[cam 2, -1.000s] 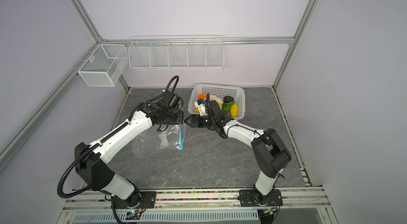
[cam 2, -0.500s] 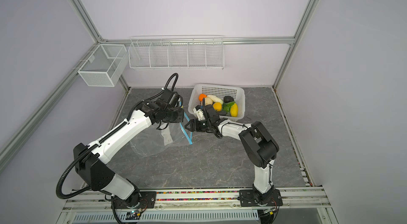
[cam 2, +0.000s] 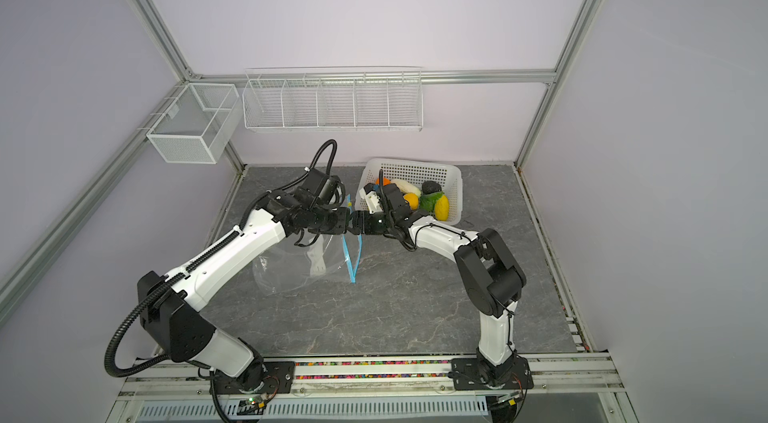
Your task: Place the food in the zip-top bag and seal the zipper
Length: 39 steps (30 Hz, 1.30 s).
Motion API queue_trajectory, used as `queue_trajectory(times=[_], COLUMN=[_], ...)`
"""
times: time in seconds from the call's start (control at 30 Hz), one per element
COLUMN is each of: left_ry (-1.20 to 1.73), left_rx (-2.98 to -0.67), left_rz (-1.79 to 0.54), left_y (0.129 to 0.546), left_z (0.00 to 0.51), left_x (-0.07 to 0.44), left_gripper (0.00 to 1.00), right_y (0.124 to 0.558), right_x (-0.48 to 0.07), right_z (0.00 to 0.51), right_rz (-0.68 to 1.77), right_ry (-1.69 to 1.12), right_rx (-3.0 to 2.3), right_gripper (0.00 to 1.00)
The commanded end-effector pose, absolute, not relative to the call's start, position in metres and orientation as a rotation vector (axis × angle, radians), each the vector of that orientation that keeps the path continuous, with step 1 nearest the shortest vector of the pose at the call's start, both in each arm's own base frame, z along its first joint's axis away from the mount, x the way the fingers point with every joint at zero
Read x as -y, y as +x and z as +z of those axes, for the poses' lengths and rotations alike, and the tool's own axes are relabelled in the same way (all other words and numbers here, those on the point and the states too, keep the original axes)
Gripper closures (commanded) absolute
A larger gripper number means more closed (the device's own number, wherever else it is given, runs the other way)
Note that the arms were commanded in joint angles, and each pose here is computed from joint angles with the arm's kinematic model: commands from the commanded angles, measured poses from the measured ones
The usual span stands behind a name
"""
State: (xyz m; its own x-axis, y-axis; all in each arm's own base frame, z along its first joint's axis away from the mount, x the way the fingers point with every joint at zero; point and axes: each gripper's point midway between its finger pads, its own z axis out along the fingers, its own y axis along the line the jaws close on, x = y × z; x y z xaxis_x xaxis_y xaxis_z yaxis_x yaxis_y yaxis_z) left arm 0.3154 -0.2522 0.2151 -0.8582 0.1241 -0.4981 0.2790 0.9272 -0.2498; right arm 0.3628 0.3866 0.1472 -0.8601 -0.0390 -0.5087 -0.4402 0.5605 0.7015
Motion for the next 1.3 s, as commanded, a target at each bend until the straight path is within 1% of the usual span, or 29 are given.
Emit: queue_trajectory(times=[0.0, 0.1, 0.27, 0.4, 0.53, 0.8, 1.0, 1.27], left_ry=[0.355, 0.355, 0.360, 0.373, 0.381, 0.369, 0.358, 0.348], left_rx=[-2.594, -2.594, -2.573, -2.566, -2.557, -2.582, -2.640, -2.686], left_rz=[-0.420, -0.382, -0.323, -0.308, -0.319, -0.287, -0.255, -0.278], left_y=[0.306, 0.305, 0.306, 0.305, 0.304, 0.310, 0.313, 0.312], left_z=[0.217, 0.217, 0.224, 0.227, 0.231, 0.214, 0.196, 0.183], left_x=[0.248, 0.242, 0.232, 0.230, 0.230, 0.231, 0.233, 0.239], left_gripper=[1.00, 1.00, 1.00, 1.00, 1.00, 1.00, 1.00, 1.00], right_y=[0.369, 0.372, 0.377, 0.380, 0.379, 0.365, 0.346, 0.329], right_x=[-0.379, -0.372, -0.363, -0.358, -0.360, -0.365, -0.352, -0.328], right_z=[0.132, 0.122, 0.101, 0.092, 0.089, 0.097, 0.110, 0.117], right_rz=[1.151, 1.093, 1.017, 0.960, 0.958, 1.001, 0.997, 0.933], right_ry=[-0.348, -0.311, -0.222, -0.172, -0.169, -0.249, -0.324, -0.335], right_rx=[-2.422, -2.461, -2.536, -2.577, -2.591, -2.580, -2.555, -2.545], right_gripper=[0.30, 0.32, 0.37, 0.38, 0.38, 0.36, 0.33, 0.27])
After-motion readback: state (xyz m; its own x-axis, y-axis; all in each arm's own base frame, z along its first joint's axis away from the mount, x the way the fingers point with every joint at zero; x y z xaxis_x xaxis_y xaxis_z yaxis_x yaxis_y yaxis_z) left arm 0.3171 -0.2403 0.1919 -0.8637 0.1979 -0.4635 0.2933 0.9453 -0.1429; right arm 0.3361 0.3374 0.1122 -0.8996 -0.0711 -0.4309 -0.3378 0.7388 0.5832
